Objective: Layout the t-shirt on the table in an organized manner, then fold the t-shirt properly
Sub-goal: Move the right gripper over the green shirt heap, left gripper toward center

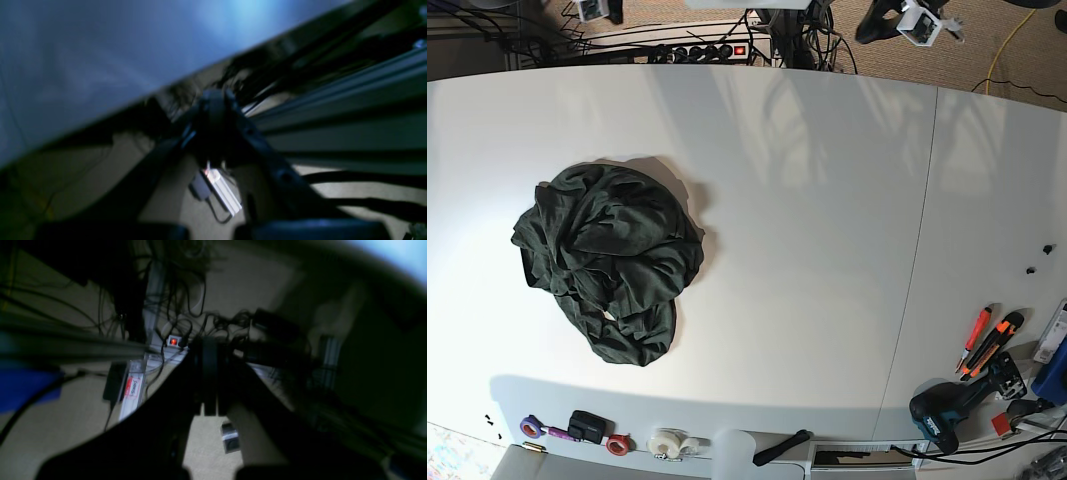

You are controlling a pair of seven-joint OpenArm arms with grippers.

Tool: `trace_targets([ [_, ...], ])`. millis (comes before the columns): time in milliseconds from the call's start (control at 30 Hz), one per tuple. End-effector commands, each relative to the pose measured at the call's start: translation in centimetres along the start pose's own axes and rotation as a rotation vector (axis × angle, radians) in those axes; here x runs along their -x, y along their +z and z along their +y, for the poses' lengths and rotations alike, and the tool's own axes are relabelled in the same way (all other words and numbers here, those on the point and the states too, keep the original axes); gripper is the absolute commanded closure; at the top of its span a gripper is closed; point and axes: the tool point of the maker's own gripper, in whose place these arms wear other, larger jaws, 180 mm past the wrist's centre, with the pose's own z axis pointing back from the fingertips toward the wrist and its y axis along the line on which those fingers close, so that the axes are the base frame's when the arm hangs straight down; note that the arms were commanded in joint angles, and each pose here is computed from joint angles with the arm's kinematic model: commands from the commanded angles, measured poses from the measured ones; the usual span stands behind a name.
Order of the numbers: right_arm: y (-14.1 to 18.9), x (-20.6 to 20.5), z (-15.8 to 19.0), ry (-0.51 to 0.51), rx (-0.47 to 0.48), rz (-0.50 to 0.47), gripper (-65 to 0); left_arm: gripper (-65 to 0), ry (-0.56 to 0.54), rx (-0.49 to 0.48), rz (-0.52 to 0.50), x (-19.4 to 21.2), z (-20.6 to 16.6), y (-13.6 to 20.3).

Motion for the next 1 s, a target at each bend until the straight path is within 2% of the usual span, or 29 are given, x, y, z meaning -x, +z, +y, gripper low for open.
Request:
trace_targets([
  [0, 0.6, -1.2, -0.5, 0.011, 0.009, -0.039, 0.0, 0.0, -0.004, 0.023, -0.056, -1.4, -0.6, 0.4],
  [133, 0.9, -4.5, -1.9, 0.029, 0.043, -0.128, 0.0, 0.0, -0.039, 0.04, -0.115, -3.1, -0.5, -0.1],
  [333, 1.1, -8.3, -2.7, 0.046, 0.066, -0.23, 0.0, 0.0, -0.101, -0.011, -0.184, -5.4, 1.6, -1.3],
  [733, -1.5, -14.4, -4.4, 0.05, 0.121, -0.405, 0.0, 0.0, -0.234, -0.047, -0.354, -11.4, 4.3, -3.1],
  [967, -2.7, -20.0, -6.8, 0.049, 0.212, -0.563, 0.0, 0.0, -0.311, -0.066, -0.467, -15.6, 5.6, -3.8],
])
